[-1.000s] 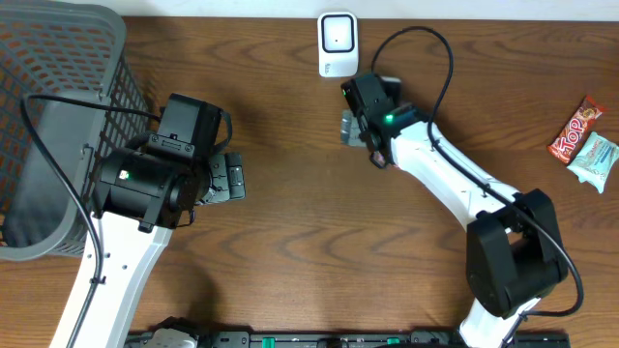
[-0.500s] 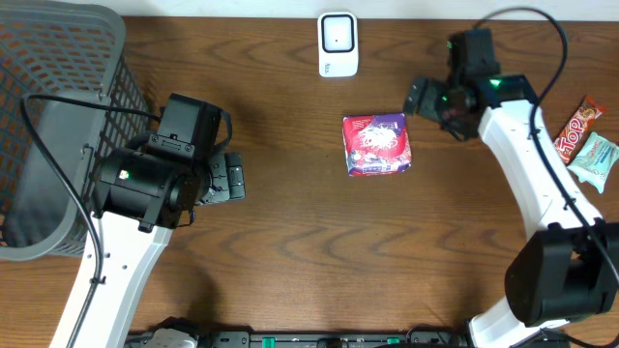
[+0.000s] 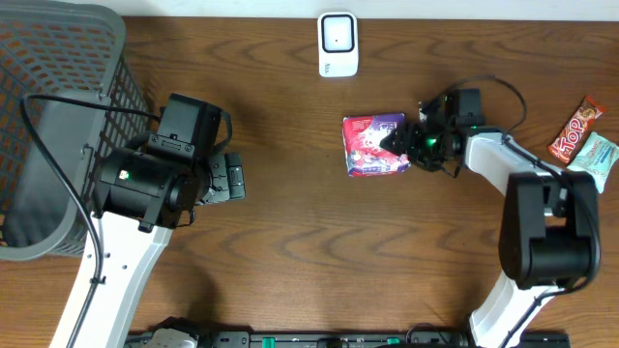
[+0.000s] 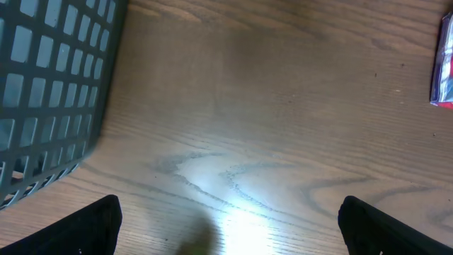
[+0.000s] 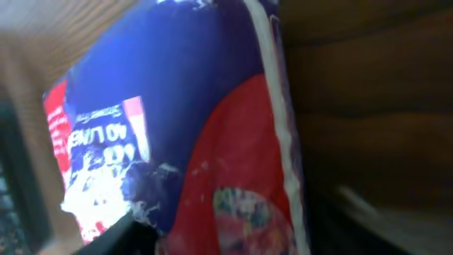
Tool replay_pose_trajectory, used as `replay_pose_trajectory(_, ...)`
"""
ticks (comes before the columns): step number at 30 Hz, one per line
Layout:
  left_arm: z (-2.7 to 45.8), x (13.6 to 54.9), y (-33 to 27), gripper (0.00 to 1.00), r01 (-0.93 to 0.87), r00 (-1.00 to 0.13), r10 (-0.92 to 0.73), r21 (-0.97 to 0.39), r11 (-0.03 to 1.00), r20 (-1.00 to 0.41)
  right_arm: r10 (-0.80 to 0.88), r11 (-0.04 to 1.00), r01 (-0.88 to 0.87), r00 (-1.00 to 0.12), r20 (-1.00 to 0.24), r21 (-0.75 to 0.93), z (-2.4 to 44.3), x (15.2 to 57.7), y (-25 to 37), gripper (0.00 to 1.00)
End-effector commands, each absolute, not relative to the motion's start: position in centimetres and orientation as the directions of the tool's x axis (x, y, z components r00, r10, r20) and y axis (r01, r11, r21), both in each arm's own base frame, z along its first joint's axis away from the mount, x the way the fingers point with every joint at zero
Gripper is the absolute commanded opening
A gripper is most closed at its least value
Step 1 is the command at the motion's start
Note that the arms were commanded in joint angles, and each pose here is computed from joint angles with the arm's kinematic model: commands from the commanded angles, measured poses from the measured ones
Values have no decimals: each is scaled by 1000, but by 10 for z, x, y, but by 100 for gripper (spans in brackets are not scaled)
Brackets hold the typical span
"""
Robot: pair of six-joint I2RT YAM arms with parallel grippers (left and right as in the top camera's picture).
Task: Scan the item barcode
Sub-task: 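Hold the snack bag barcode in front of the scanner, then swing the snack bag to the table's right edge and release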
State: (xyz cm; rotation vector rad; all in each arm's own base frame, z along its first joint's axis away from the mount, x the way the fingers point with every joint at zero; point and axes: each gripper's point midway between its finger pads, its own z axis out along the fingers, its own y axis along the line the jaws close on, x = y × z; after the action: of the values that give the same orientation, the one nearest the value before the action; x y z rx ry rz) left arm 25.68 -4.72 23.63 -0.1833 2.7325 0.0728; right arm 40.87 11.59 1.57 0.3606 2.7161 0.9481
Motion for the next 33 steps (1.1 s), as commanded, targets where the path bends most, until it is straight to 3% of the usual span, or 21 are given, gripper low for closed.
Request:
replay_pose_trajectory(1,235,256,-45,98,-143,-914,-119,31,989,-388,274,694,180,-961,-25,698,-10,391,137,38)
replay_pose_trajectory(3,235,256,-45,98,-143,-914,-119,32,989,-388,253,650,156,-967,-18,744,-6,392,147,1)
replay_pose_trajectory(6,235,256,-45,98,-143,-914,-119,31,989,-388,273,527,145,-962,-6,837,22,405,163,1)
replay_pose_trajectory(9,235,256,-45,98,-143,-914,-120,31,989,-388,323,392,59,-943,-77,918,75,436,174,1)
replay_pose_trajectory(13,235,256,-45,98,-143,-914,-119,31,989,-388,442,294,-107,-866,-234,950,154,475,176,2)
replay_pose_trajectory(16,235,256,-45,98,-143,-914,-119,32,989,-388,590,258,-107,-770,-244,960,189,501,169,2)
replay_pose_trajectory(19,235,256,-45,98,-143,-914,-119,31,989,-388,715,253,-32,-667,-209,967,193,522,164,1)
replay_pose_trajectory(26,235,256,-45,98,-143,-914,-119,31,989,-388,837,346,89,-479,-264,934,186,550,176,1)
replay_pose_trajectory(33,235,256,-45,98,-143,-914,-120,31,989,-388,791,440,93,-512,-336,893,186,591,205,1)
